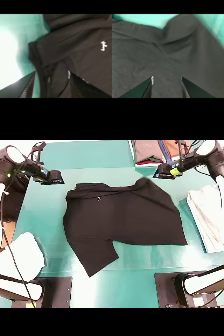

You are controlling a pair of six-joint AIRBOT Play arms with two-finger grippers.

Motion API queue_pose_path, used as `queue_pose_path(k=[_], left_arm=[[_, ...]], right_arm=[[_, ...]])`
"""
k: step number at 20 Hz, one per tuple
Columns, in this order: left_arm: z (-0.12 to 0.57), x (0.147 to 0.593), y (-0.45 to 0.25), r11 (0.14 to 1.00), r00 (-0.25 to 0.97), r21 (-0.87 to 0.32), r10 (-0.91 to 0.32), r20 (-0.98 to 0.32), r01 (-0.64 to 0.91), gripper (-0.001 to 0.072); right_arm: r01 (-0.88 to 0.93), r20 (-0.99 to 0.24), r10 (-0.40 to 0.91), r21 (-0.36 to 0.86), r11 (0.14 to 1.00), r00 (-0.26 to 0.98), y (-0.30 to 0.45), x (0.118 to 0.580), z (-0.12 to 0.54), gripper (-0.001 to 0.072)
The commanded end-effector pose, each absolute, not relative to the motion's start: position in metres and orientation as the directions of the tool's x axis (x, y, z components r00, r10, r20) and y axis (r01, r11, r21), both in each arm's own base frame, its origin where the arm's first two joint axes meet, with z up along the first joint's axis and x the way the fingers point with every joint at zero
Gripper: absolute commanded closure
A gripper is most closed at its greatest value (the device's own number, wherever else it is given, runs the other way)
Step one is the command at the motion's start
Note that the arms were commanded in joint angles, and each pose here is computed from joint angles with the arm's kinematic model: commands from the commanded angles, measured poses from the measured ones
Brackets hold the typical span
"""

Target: Fold the shirts.

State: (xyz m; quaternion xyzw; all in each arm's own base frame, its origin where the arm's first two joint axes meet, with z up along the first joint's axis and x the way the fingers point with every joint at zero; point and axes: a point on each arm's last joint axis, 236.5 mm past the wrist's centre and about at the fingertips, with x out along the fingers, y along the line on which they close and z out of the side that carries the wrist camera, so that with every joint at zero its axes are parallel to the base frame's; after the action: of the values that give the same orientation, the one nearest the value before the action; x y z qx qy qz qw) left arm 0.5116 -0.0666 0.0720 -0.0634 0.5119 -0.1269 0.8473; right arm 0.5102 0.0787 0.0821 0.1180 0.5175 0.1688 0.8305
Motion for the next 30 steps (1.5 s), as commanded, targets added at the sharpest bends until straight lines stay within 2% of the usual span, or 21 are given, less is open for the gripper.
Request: queue_pose_path(k=[1,4,7,11,14,16,19,23,27,30], left_arm=[[0.082,0.482,-0.049,0.960,0.384,-0.235,-0.277,-0.881,0.154,0.0210],[0.082,0.442,-0.037,0.964,0.373,-0.239,-0.265,-0.889,0.117,0.0209],[0.052,0.388,-0.042,0.961,0.310,-0.262,-0.276,-0.910,0.086,0.0209],[0.011,0.326,-0.059,0.941,0.244,-0.336,-0.335,-0.910,0.037,0.0209],[-0.006,0.301,-0.075,0.915,0.210,-0.404,-0.395,-0.894,0.001,0.0209],[-0.010,0.296,-0.079,0.906,0.197,-0.423,-0.413,-0.889,-0.010,0.0209],[-0.009,0.301,-0.079,0.906,0.215,-0.423,-0.411,-0.886,-0.012,0.0209],[-0.009,0.302,-0.079,0.906,0.220,-0.423,-0.411,-0.885,-0.012,0.0209],[-0.009,0.297,-0.080,0.905,0.200,-0.426,-0.415,-0.888,-0.011,0.0209],[-0.010,0.297,-0.080,0.905,0.200,-0.425,-0.414,-0.888,-0.010,0.0209]], right_arm=[[-0.174,-0.819,0.438,0.402,0.899,0.369,0.067,0.497,0.094,0.0302],[-0.094,-0.852,0.420,0.412,0.906,0.311,0.029,0.448,0.078,0.0303],[0.092,-0.877,0.407,0.441,0.893,0.255,-0.014,0.381,0.041,0.0303],[0.361,-0.881,0.430,0.474,0.803,0.199,-0.055,0.278,-0.016,0.0302],[0.517,-0.869,0.448,0.488,0.703,0.211,-0.069,0.227,-0.048,0.0301],[0.578,-0.863,0.453,0.491,0.652,0.222,-0.074,0.209,-0.061,0.0302],[0.605,-0.863,0.452,0.488,0.629,0.226,-0.074,0.202,-0.072,0.0304],[0.557,-0.870,0.457,0.477,0.680,0.186,-0.059,0.211,-0.082,0.0306],[0.513,-0.889,0.456,0.413,0.752,0.047,-0.044,0.203,-0.103,0.0316],[0.446,-0.900,0.433,0.404,0.799,0.041,-0.033,0.212,-0.103,0.0542]])
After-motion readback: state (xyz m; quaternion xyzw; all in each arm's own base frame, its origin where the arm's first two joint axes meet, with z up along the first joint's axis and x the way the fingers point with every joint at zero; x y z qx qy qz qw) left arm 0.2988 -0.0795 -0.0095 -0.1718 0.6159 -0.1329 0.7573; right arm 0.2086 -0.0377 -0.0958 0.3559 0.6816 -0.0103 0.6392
